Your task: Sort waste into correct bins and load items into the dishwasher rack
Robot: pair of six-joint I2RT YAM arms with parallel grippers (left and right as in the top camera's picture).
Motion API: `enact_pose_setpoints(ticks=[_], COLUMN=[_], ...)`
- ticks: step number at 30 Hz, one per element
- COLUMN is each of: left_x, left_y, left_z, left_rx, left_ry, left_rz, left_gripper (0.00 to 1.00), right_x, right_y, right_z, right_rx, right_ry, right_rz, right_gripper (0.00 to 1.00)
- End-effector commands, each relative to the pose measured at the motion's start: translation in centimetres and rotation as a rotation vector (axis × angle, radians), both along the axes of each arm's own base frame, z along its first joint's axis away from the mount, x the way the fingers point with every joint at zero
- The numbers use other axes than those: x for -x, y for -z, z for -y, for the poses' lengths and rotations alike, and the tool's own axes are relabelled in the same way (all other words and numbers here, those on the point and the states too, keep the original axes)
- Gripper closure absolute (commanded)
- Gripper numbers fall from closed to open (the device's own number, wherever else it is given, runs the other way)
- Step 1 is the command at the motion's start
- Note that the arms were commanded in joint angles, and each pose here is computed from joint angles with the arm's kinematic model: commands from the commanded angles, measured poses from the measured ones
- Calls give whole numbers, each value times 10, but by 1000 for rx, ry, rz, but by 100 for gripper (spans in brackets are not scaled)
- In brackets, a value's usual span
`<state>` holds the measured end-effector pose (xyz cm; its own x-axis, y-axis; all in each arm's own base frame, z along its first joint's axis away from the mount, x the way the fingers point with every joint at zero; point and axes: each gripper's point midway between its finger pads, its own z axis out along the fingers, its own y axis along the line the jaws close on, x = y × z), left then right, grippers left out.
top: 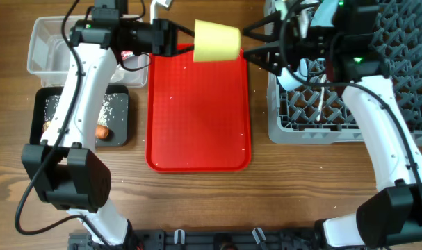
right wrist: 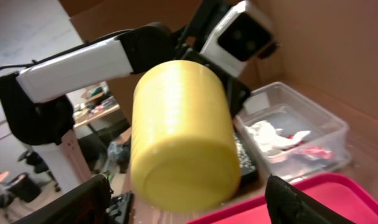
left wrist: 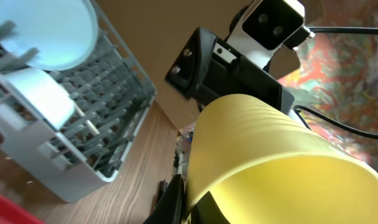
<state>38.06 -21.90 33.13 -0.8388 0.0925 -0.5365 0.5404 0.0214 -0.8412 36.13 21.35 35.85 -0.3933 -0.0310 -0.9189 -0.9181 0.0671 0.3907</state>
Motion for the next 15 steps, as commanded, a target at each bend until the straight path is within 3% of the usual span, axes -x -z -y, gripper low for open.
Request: enact_pose_setpoints(ticks=[1, 6, 13, 15], left_x=[15, 20, 20, 20], left_y=[-15, -16, -16, -16], left_z=[13, 21, 21, 21], left_rx=[41, 44, 44, 44], left_ry=[65, 88, 88, 88], left_rz=[47, 63, 62, 62], left_gripper=[96, 96, 95, 65], right_x=[7, 10, 10, 11], right_y=[-11, -8, -10, -11], right_z=[-8, -16, -16, -17], right_rx=[-4, -4, -5, -9], right_ry=[-15, -36, -38, -45], right_rz=[19, 13, 24, 36], right_gripper=[15, 17, 50, 52])
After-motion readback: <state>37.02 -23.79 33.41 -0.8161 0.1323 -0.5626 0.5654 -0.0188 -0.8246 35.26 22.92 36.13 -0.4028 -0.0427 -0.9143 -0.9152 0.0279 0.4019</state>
